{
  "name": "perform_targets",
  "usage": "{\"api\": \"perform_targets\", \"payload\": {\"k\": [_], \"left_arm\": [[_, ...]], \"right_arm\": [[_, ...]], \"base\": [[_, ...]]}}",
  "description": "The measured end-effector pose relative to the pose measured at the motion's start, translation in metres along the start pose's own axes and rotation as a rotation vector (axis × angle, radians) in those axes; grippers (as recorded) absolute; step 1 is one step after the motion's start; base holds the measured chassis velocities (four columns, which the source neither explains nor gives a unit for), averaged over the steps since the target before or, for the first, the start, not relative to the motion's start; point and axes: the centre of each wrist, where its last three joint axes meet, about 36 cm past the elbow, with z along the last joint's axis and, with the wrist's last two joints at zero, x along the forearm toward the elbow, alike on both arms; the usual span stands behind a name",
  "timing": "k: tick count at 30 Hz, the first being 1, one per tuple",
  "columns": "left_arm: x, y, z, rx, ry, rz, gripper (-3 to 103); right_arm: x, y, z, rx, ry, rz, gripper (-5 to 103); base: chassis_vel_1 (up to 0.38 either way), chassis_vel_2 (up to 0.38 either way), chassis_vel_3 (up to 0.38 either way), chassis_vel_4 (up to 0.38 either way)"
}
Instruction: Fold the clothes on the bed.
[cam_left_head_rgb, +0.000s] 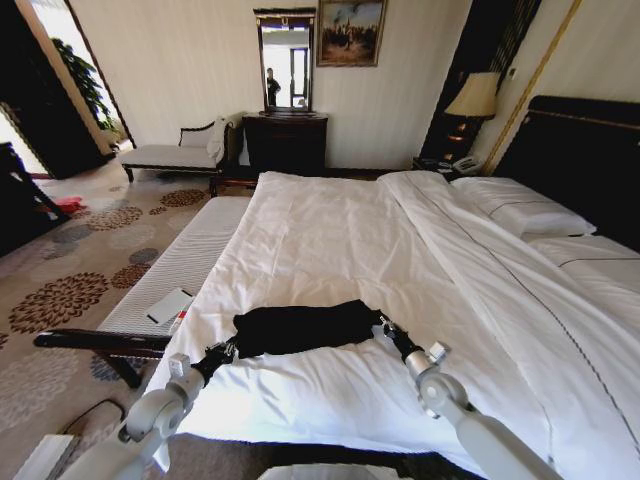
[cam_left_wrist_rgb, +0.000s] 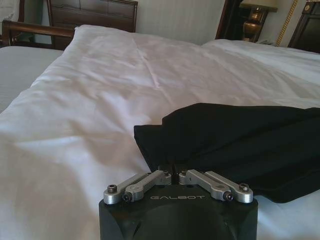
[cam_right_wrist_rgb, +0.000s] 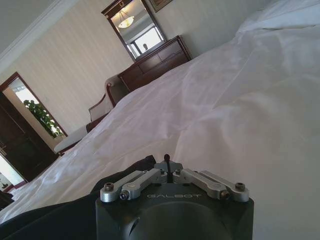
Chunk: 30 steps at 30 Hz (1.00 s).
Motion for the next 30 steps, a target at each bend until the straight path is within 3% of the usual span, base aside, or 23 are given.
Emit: {"api": "perform_targets", "payload": {"k": [5, 6, 7, 9, 10, 12, 13, 15, 17, 18, 21, 22, 25, 26, 30], "left_arm": [[0.001, -0.003, -0.004, -0.02, -0.032, 0.001, 1], [0.002, -0.006, -0.007, -0.021, -0.049, 0.003, -2], [0.002, -0.009, -0.01, -0.022, -0.075, 0.007, 2], [0.003, -0.01, -0.013, -0.023, -0.095, 0.011, 2], [0.004, -0.012, -0.018, -0.027, -0.131, 0.018, 7], [0.007, -0.014, -0.028, -0.034, -0.195, 0.028, 18], [0.007, -0.014, -0.028, -0.034, -0.195, 0.028, 18], [0.01, -0.015, -0.042, -0.031, -0.266, 0.037, 28], [0.015, -0.018, -0.063, 0.011, -0.351, 0.047, 34], [0.015, -0.018, -0.063, 0.011, -0.351, 0.047, 34], [0.02, -0.024, -0.098, 0.121, -0.452, 0.052, 50], [0.02, -0.024, -0.098, 0.121, -0.452, 0.052, 50], [0.017, -0.029, -0.124, 0.215, -0.472, 0.02, 66], [0.014, -0.03, -0.132, 0.233, -0.474, 0.004, 66], [0.01, -0.037, -0.154, 0.275, -0.5, -0.011, 82]], "right_arm": [[0.005, 0.001, 0.002, 0.026, -0.009, -0.002, -2], [0.005, 0.002, 0.001, 0.036, -0.016, -0.005, 1], [0.006, 0.004, -0.002, 0.044, -0.029, -0.013, 5], [0.007, 0.005, -0.004, 0.046, -0.038, -0.02, 5], [0.007, 0.009, -0.009, 0.047, -0.053, -0.031, 16], [0.009, 0.016, -0.019, 0.048, -0.082, -0.05, 21], [0.009, 0.016, -0.019, 0.048, -0.082, -0.05, 21], [0.01, 0.021, -0.031, 0.051, -0.114, -0.062, 32], [0.009, 0.027, -0.047, 0.049, -0.153, -0.064, 37], [0.009, 0.027, -0.047, 0.049, -0.153, -0.064, 37], [0.0, 0.033, -0.07, 0.035, -0.179, -0.039, 54], [0.0, 0.033, -0.07, 0.035, -0.179, -0.039, 54], [-0.016, 0.038, -0.083, 0.036, -0.142, 0.021, 70], [-0.021, 0.04, -0.085, 0.024, -0.114, 0.038, 70], [-0.033, 0.047, -0.093, -0.059, 0.015, 0.088, 86]], "base": [[0.0, 0.0, 0.0, 0.0], [0.0, 0.0, 0.0, 0.0], [0.0, 0.0, 0.0, 0.0], [0.0, 0.0, 0.0, 0.0], [0.0, 0.0, 0.0, 0.0], [0.0, 0.0, 0.0, 0.0], [0.0, 0.0, 0.0, 0.0], [0.0, 0.0, 0.0, 0.0], [0.0, 0.0, 0.0, 0.0], [0.0, 0.0, 0.0, 0.0], [0.0, 0.0, 0.0, 0.0], [0.0, 0.0, 0.0, 0.0], [0.0, 0.0, 0.0, 0.0], [0.0, 0.0, 0.0, 0.0], [0.0, 0.0, 0.0, 0.0]]}}
